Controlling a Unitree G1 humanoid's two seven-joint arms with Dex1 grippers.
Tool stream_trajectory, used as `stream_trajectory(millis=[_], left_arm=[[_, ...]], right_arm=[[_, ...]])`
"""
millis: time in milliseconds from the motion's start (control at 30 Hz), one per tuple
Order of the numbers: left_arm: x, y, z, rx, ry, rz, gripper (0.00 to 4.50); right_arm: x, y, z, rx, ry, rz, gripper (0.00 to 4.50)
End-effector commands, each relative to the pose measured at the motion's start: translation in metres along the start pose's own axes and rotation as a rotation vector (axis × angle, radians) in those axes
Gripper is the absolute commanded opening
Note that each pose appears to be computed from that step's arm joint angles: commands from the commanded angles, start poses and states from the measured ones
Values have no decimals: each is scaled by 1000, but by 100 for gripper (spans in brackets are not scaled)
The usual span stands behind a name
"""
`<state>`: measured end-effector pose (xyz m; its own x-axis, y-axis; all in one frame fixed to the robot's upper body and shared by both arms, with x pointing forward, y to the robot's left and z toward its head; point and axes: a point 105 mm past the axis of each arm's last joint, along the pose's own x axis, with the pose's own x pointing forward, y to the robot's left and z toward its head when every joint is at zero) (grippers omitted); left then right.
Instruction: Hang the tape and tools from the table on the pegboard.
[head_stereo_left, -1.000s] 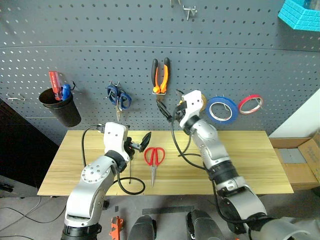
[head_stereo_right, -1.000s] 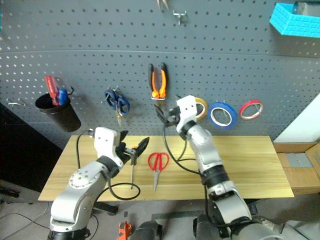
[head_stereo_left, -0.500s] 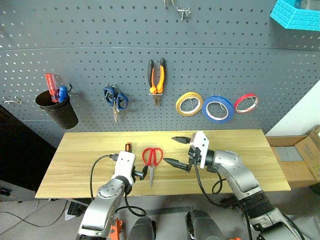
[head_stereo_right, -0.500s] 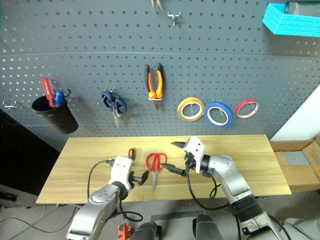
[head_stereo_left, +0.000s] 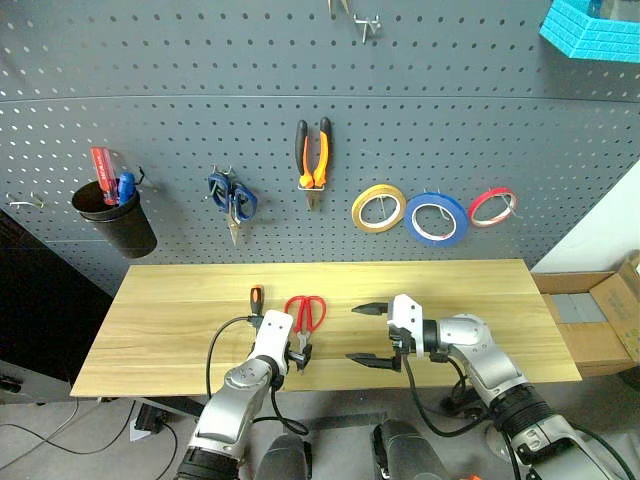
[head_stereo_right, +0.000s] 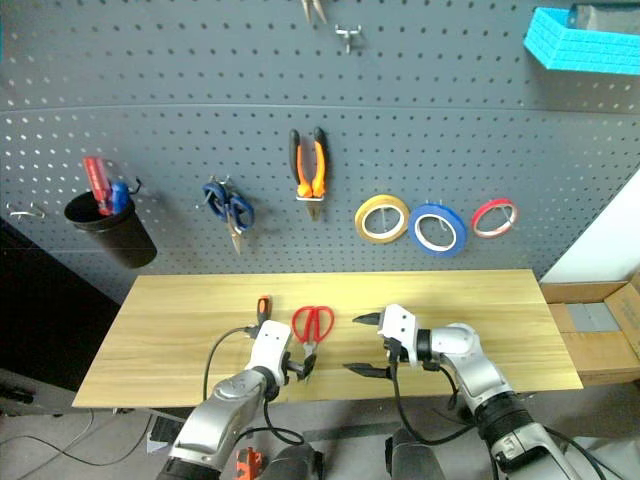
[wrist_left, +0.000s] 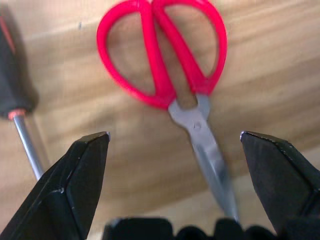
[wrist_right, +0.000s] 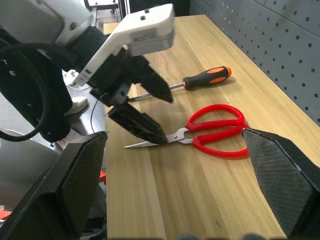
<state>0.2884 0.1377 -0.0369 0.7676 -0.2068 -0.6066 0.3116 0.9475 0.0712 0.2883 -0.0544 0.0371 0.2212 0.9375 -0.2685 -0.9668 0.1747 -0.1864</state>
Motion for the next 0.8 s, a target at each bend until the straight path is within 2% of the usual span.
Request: stream_trajectory(millis=[33, 300, 333, 433, 733, 800], left_arm=[[6, -2, -5, 18, 47, 10, 450], [12, -2, -5, 24, 88, 15, 450], [13, -3, -5, 20, 91, 11, 432], [14, -6, -5, 8, 96, -1, 358], [16, -5, 2, 2, 78, -2, 32], [17, -4, 3, 0, 77, -2, 22]], right_arm=[[1, -7, 9, -31, -27, -33, 448], [2, -6, 9, -10, -39, -54, 448], [1, -6, 9, -11, -39, -55, 449], [1, -6, 10, -10, -41, -58, 450], [1, -10, 11, -26, -42, -87, 450], [1, -11, 12, -31, -41, -92, 450]])
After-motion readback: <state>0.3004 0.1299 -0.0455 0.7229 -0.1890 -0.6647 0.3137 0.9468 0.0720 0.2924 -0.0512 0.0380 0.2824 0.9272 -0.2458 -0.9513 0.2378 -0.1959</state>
